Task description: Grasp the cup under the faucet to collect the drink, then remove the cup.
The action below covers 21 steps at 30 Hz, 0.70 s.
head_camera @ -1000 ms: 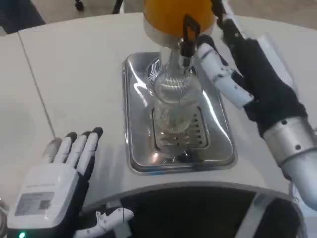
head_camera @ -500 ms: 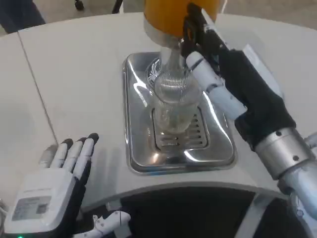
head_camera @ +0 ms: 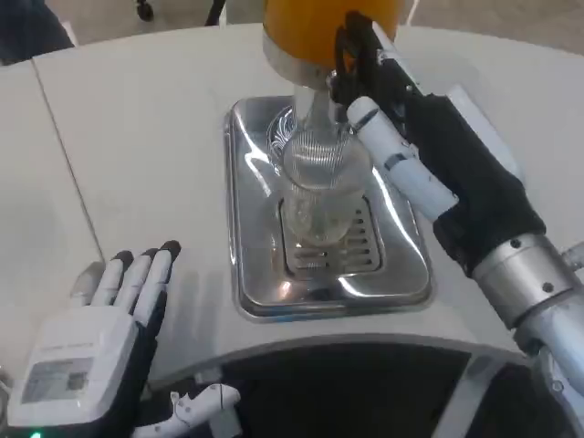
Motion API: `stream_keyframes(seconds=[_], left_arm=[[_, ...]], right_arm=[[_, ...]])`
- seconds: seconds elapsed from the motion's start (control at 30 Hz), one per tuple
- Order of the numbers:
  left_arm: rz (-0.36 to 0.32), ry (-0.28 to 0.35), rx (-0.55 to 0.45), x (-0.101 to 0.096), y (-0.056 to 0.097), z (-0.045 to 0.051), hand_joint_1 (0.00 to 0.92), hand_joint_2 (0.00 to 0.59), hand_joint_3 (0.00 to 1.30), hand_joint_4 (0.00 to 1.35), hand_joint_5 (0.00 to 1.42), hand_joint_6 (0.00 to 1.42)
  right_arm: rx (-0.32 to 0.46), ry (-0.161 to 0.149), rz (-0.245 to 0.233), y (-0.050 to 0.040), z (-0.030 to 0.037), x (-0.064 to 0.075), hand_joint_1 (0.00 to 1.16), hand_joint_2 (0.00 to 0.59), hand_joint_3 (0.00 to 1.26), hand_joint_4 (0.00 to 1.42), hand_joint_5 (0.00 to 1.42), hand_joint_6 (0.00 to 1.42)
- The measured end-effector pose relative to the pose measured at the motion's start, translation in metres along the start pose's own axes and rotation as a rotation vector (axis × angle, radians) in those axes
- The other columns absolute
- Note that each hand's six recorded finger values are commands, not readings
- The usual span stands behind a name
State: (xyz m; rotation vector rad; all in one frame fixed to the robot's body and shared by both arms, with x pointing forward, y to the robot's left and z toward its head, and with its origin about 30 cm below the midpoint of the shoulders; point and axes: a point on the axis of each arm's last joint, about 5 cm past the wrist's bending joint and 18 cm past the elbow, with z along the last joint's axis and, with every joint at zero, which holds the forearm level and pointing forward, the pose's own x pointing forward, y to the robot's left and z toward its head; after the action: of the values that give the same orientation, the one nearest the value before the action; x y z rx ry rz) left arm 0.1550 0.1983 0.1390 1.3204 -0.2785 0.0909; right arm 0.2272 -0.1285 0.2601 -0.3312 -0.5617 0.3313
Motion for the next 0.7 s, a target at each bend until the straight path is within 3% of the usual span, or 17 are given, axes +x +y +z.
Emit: stream_keyframes(seconds=[0.47, 0.53, 0.6, 0.7], left_arm=[[0.003, -0.009, -0.015, 0.000, -0.003, -0.0019, 0.000, 0.122, 0.00, 0.00, 0.00, 0.00], [0.003, -0.010, -0.025, 0.000, -0.003, -0.0023, 0.000, 0.122, 0.00, 0.00, 0.00, 0.00], [0.003, -0.006, -0.034, 0.001, -0.004, -0.0032, 0.000, 0.122, 0.00, 0.00, 0.00, 0.00], [0.003, -0.004, -0.040, 0.003, -0.005, -0.0044, 0.000, 0.121, 0.00, 0.00, 0.00, 0.00]], right_arm=[[-0.126, 0.027, 0.146, -0.0068, 0.0141, 0.018, 0.14, 0.583, 0.02, 0.00, 0.00, 0.00], [-0.201, 0.032, 0.162, -0.0070, 0.0164, 0.020, 0.10, 0.575, 0.03, 0.00, 0.00, 0.00], [-0.338, 0.035, 0.175, -0.0083, 0.0216, 0.024, 0.08, 0.572, 0.04, 0.00, 0.00, 0.00], [-0.415, 0.029, 0.203, -0.0066, 0.0217, 0.028, 0.03, 0.566, 0.05, 0.00, 0.00, 0.00]])
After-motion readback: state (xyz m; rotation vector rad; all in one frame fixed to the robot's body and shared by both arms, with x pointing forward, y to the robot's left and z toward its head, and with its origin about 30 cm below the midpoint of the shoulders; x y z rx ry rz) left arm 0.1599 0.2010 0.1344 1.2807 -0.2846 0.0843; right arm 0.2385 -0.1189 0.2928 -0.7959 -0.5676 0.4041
